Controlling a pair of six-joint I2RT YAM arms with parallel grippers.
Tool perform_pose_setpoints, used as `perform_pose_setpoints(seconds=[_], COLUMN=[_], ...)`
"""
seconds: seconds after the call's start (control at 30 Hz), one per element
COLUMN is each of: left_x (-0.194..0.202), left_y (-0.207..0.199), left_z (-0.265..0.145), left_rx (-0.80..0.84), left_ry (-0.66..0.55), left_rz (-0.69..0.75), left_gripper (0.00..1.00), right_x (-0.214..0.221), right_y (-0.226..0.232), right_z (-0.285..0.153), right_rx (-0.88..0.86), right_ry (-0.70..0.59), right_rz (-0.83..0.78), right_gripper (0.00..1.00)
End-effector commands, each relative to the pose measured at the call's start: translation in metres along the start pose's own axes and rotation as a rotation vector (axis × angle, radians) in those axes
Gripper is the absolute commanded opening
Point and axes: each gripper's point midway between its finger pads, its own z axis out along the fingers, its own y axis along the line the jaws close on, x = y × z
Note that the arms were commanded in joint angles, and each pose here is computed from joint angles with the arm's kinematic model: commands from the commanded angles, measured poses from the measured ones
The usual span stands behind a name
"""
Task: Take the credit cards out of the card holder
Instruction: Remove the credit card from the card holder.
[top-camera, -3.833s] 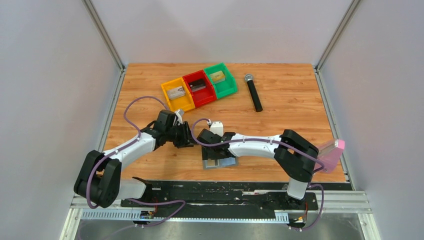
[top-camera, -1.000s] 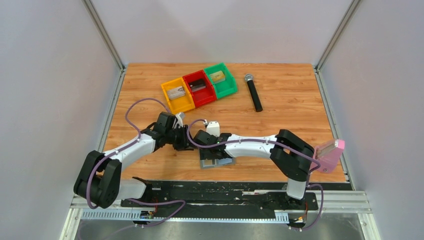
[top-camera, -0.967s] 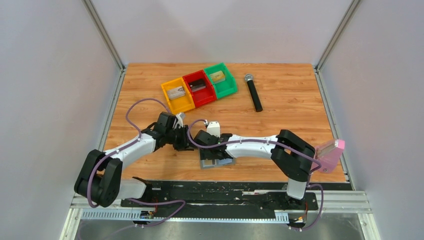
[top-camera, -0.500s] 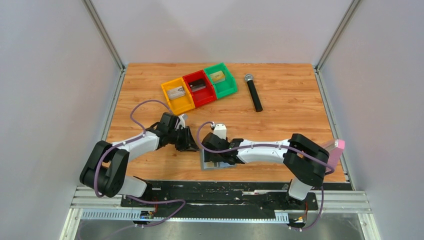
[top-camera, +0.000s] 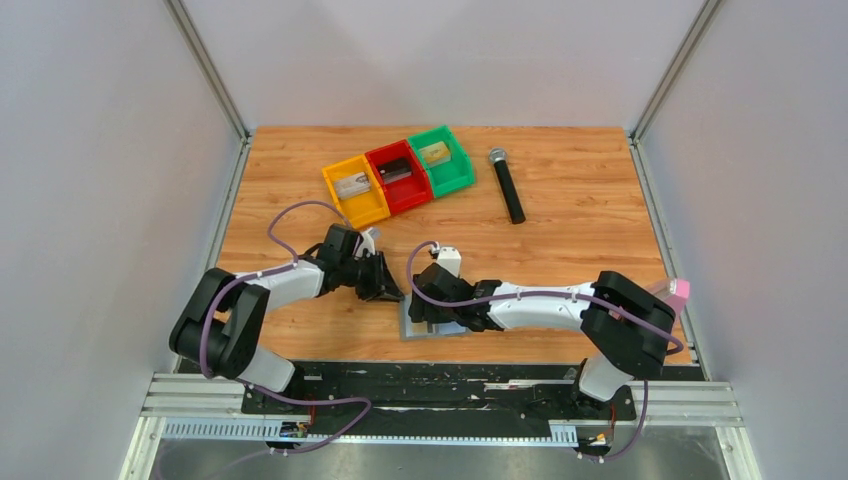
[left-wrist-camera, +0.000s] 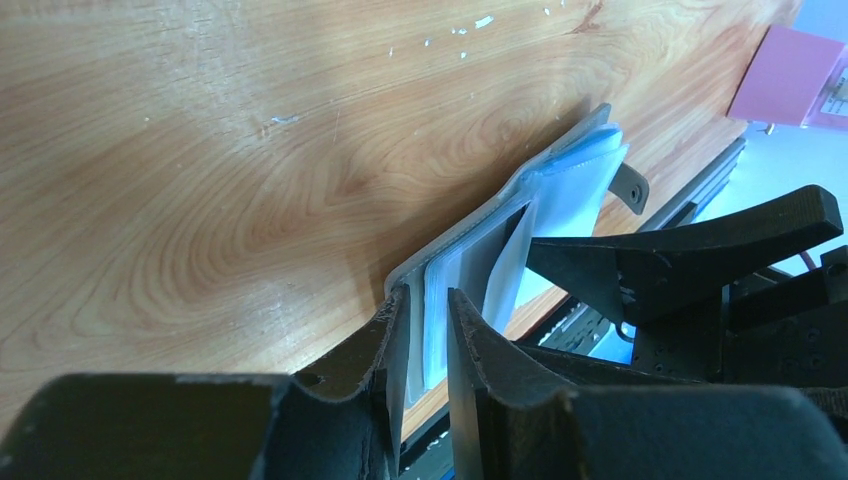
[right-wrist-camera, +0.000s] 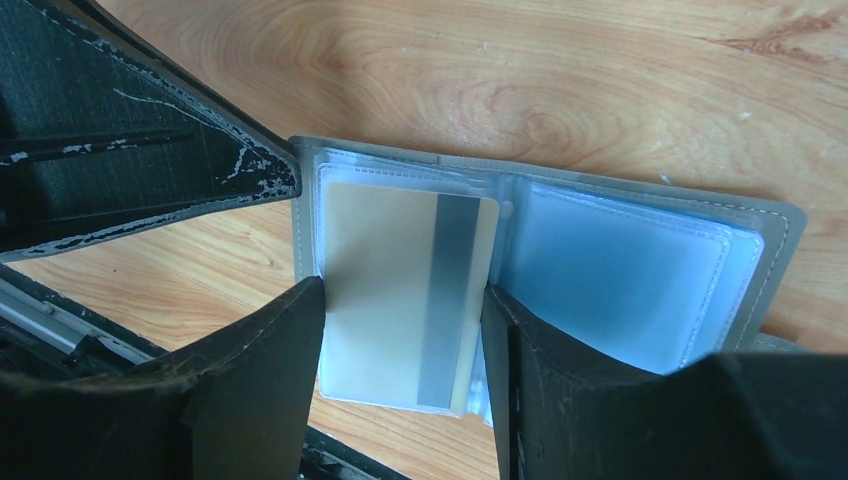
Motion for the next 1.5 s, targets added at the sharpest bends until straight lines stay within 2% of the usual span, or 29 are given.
perform_pose_setpoints(seconds=[0.0,0.77,1.23,1.47], left_x=[-0.015,-0.01,0.013,0.016], left_y=[-0.018,-0.029,-0.053,-0.067], left_z=[0.001,0.006,0.011,0.015], left_rx=[0.073,0.157,0.264,0.29], left_ry=[-0.026,0.018,0.101,0.116], left_rz=[0.024,-0.002,-0.016,0.001], left_gripper=[0.27,0.22,0.22,0.23], right_x=[-0.019,-0.018,-0.031,-0.036], right_y=[0.021,0.024,0.021,0.013], right_z=[-0.009,-0.008,-0.023,-0.045], right_rx=[-0.094,-0.111,-0.098,-0.08], right_ry=[-0.059,-0.045,-0.068,-0.069], right_rz=[0.05,0.044,0.034,0.04], right_gripper=[0.48,0.49,0.68,0.69])
